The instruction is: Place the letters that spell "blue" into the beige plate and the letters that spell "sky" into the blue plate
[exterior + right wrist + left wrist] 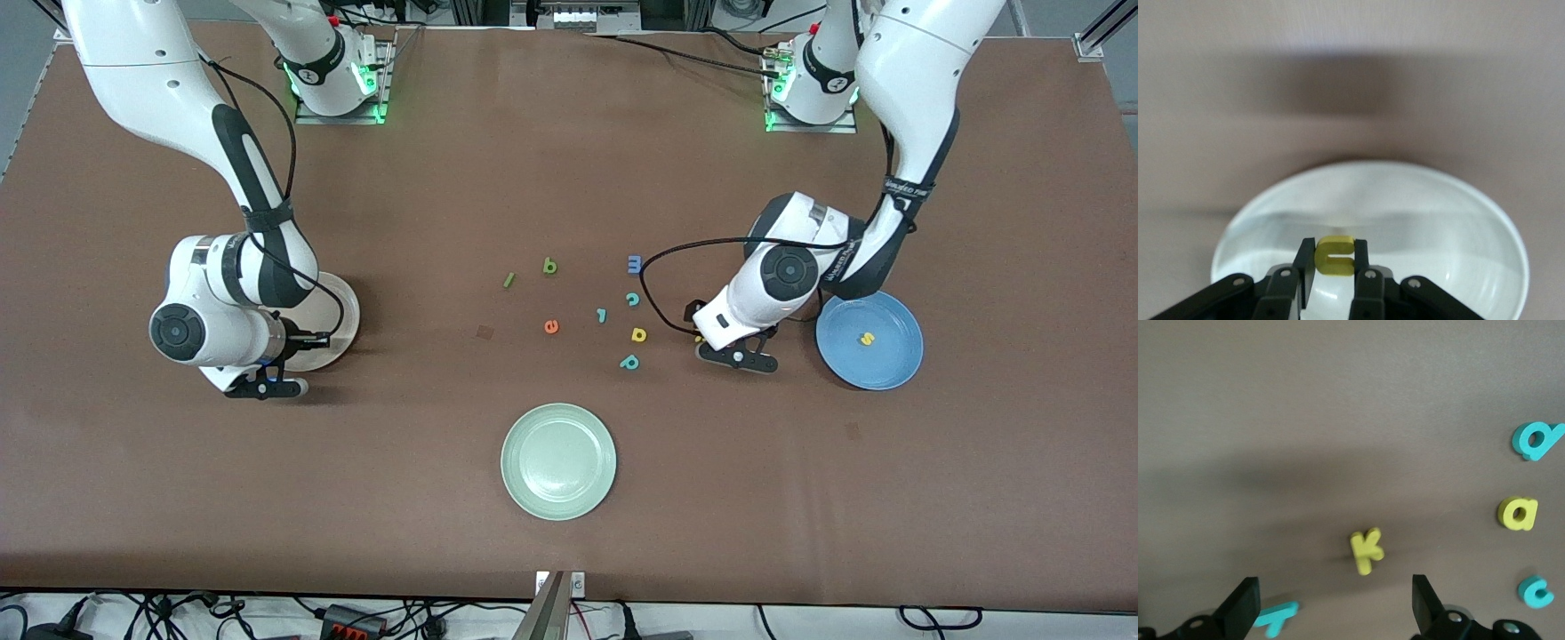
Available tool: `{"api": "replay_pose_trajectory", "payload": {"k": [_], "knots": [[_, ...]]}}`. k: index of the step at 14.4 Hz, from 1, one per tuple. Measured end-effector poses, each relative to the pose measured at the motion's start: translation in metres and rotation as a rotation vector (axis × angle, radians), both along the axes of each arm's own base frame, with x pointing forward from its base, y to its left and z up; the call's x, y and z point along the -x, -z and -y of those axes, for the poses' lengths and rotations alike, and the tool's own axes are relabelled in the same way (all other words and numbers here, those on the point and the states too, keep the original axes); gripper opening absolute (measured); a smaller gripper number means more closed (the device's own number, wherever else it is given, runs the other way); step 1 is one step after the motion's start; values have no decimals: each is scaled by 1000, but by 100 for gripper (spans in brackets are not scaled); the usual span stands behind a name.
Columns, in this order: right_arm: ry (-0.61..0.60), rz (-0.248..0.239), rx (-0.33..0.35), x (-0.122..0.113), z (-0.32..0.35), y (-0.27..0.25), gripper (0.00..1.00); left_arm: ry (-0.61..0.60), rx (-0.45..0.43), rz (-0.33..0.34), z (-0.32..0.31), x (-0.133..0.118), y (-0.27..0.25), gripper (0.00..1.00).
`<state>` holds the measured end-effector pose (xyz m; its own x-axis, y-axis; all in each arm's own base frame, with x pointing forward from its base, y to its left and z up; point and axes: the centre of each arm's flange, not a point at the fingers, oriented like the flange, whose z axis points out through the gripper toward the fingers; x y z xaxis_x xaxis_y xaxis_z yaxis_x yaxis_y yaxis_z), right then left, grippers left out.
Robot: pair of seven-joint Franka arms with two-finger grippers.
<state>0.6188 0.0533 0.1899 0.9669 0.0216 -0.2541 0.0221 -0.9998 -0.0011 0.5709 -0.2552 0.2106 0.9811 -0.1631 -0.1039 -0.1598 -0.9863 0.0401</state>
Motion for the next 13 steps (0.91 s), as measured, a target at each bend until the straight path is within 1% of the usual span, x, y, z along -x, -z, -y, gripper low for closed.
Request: {"api": "replay_pose_trajectory", "payload": {"k": [1,4,5,6,7,9,10,11,12,13], "knots": [[-3,-11,-1,6,-2,2,27,-12,-3,3,7,3,8,100],[1,-33,-2,22,2,0,27,-14,-57,39,23,12,30,100],[6,-35,0,25,5,-2,31,-17,-64,45,24,12,33,100],[12,-34,3,26,9,-3,32,-20,-66,49,22,12,34,100],[15,-27,4,24,12,-6,35,-23,-65,55,21,10,33,100],[2,4,-3,17,4,-21,53,-28,-62,62,18,8,34,100],[-16,25,-9,13,-7,-33,62,-29,-61,62,18,8,34,96],[-45,46,-16,11,-26,-45,74,-29,-61,62,18,8,35,84],[-72,66,-21,11,-52,-57,83,-30,-61,61,18,8,36,73],[-79,79,-19,15,-84,-64,94,-30,-61,60,18,8,37,63]]}}
